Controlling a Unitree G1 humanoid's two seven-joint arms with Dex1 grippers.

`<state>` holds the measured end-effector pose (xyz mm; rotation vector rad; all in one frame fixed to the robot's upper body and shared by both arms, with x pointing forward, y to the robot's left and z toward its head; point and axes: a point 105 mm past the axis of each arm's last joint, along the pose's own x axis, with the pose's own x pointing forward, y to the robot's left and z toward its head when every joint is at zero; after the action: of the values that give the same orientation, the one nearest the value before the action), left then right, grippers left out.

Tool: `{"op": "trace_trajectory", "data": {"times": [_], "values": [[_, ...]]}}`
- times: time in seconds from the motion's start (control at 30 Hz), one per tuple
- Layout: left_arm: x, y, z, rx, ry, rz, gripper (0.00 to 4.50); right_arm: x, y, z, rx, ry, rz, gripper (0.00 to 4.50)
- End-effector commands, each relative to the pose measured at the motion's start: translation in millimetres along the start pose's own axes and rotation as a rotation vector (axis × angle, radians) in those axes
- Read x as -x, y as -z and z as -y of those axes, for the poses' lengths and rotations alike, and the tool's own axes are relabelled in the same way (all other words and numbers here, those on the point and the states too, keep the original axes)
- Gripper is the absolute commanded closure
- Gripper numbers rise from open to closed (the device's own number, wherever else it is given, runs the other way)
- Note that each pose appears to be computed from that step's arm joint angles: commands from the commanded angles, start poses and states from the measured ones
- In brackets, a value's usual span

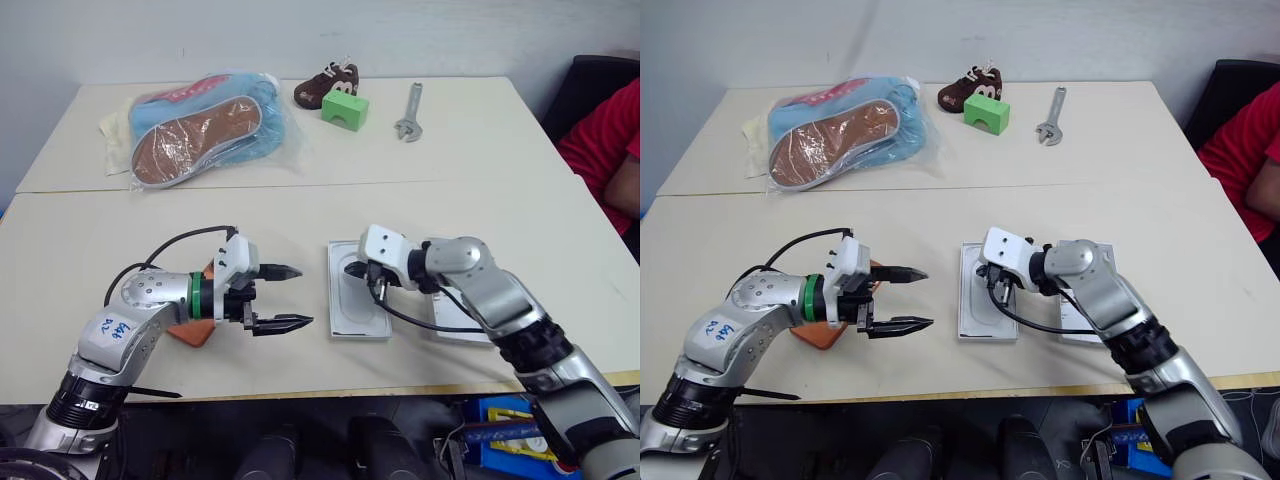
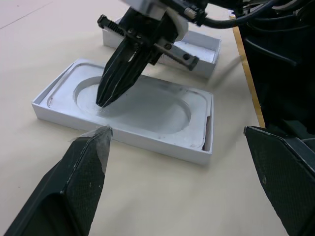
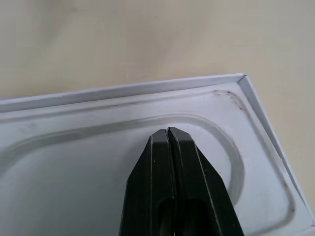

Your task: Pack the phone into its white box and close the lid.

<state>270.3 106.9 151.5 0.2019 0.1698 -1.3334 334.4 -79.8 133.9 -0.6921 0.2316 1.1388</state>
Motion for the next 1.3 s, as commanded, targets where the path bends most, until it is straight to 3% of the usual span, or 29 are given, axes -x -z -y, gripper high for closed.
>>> {"op": "trace_trajectory", "data": {"times": [0.03, 0.2, 0.47, 0.73, 0.9, 1.03, 1.17, 1.3], "values": [[-5.4, -7.6, 3.1, -0.025, 0.028, 0.021, 0.00, 28.1, -8.7, -11.7, 0.058, -0.017, -0.008, 4.49], [-8.7, -7.6, 3.9, -0.021, 0.042, 0.024, 0.00, 30.0, 3.0, -32.5, 0.094, -0.067, -0.067, 4.49], [-11.1, -7.3, 2.7, -0.001, 0.059, 0.016, 0.00, -18.1, 23.0, -46.4, 0.178, -0.036, -0.082, 4.49], [-2.2, -0.5, 1.0, 0.040, 0.040, -0.012, 0.00, -4.5, 17.3, -43.1, 0.161, -0.046, -0.062, 4.49], [34.0, 11.8, 1.1, 0.167, 0.018, -0.074, 0.00, -1.0, -19.8, -34.8, 0.123, -0.058, 0.063, 4.49], [99.2, 29.0, -10.8, 0.392, -0.096, -0.169, 0.00, -10.9, -56.2, -36.2, 0.108, -0.128, 0.178, 4.49], [144.2, 31.2, -28.6, 0.561, -0.251, -0.186, 0.00, -30.0, -63.4, -46.6, 0.165, -0.210, 0.177, 4.49], [172.3, 48.1, -41.3, 0.689, -0.405, -0.303, 0.00, -53.5, -70.2, -56.2, 0.201, -0.282, 0.176, 4.49]]}}
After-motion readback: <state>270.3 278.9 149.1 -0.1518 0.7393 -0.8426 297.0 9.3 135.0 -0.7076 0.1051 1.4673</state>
